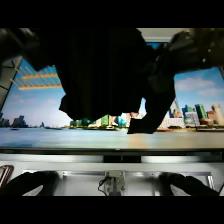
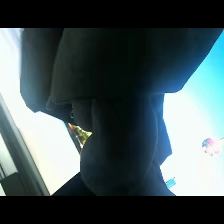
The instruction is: Fold the shirts.
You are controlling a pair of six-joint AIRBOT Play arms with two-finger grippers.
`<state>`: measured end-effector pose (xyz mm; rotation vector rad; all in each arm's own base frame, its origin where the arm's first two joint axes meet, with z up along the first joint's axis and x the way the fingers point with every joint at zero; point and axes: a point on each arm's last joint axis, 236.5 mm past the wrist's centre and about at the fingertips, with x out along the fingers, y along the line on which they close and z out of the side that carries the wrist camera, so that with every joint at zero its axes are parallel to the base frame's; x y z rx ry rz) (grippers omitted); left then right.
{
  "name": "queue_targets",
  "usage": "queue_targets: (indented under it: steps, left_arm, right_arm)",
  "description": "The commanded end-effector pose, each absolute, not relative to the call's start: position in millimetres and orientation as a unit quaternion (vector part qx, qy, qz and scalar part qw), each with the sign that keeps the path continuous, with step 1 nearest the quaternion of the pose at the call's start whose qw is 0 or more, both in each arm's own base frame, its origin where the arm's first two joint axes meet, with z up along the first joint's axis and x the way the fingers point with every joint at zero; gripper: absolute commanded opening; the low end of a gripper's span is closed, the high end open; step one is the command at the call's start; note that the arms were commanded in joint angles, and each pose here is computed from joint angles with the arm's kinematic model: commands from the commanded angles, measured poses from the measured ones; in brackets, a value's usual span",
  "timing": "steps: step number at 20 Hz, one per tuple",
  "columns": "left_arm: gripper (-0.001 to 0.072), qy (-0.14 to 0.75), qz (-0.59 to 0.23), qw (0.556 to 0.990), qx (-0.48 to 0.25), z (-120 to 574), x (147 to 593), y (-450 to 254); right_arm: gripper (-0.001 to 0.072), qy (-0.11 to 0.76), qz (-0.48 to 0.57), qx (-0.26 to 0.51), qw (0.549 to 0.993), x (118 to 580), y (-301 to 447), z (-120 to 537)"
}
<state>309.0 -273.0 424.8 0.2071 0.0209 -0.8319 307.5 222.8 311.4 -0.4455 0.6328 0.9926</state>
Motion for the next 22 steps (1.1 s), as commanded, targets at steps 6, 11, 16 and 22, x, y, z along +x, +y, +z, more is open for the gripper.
queue_targets:
  steps: [6,11,16,22]
  left_arm:
    - [0.0718,-0.116,-0.373,0.915,0.103,445,350,-338]
    - [0.0595,-0.087,-0.371,0.924,0.039,420,382,-356]
    - [0.0142,-0.055,-0.360,0.931,0.002,408,399,-348]
    - [0.0048,-0.063,-0.337,0.940,0.001,418,409,-322]
  right_arm:
    - [0.0063,0.321,0.459,-0.200,0.804,332,229,288]
    - [0.0063,0.317,0.459,-0.203,0.805,334,229,289]
    - [0.0063,0.309,0.463,-0.214,0.803,334,229,289]
    - [0.0351,0.298,0.464,-0.211,0.807,337,232,294]
